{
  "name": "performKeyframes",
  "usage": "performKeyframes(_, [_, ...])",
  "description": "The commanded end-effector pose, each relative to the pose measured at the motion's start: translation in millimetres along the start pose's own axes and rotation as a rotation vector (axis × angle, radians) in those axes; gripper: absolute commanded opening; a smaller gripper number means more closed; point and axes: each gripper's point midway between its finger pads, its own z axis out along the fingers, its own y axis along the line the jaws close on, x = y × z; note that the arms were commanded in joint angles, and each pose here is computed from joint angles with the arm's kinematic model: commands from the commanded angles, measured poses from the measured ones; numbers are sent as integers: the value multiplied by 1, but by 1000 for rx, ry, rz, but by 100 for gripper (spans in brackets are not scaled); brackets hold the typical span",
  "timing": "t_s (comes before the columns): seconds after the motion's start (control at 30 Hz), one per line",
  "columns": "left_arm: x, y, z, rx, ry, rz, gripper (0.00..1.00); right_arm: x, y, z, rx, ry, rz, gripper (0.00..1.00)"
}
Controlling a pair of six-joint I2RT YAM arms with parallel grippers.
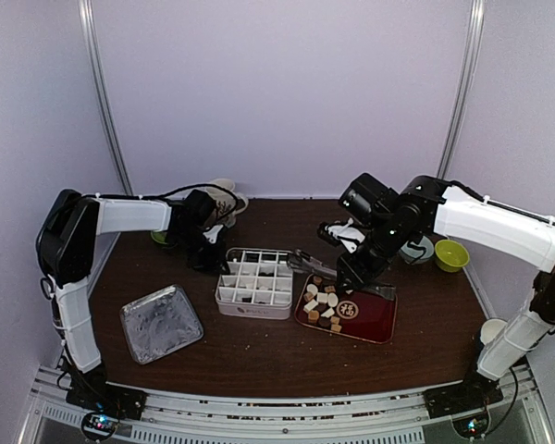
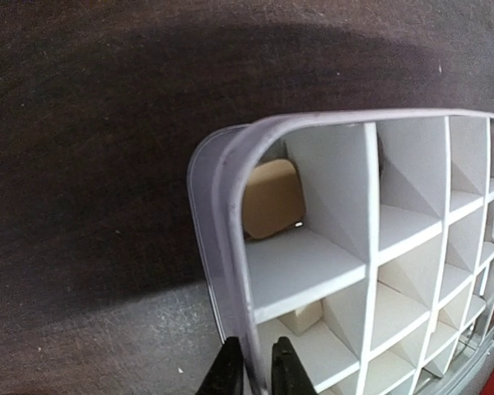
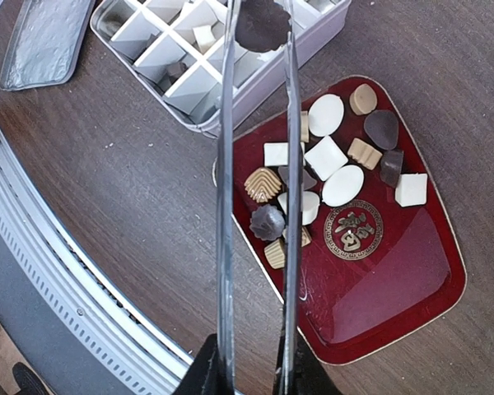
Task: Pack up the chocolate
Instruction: Pick up the packing box from the center of the board.
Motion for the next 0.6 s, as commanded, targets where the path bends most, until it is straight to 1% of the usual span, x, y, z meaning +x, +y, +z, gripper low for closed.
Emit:
performKeyframes(0.0, [-16, 0, -23, -97, -102, 74, 5, -8, -4, -12, 26, -54, -12, 23])
performKeyframes(0.03, [-18, 0, -28, -112, -125, 85, 0, -10, -4, -13, 27, -61, -10, 23])
performKeyframes(0.27, [-37, -12, -79, -158, -351, 143, 0, -15, -7, -23, 47, -94, -6, 23])
performKeyframes(0.43, [-42, -19, -113, -283, -487, 223, 0, -17, -6, -32, 42, -148, -1, 23])
performKeyframes(0.5, [-42, -27, -124, -332, -550, 270, 0, -17, -6, -33, 44, -151, 2, 23])
performKeyframes(0.57, [-42, -28, -134, -372, -595, 280, 0, -16, -8, -35, 50, -152, 7, 22])
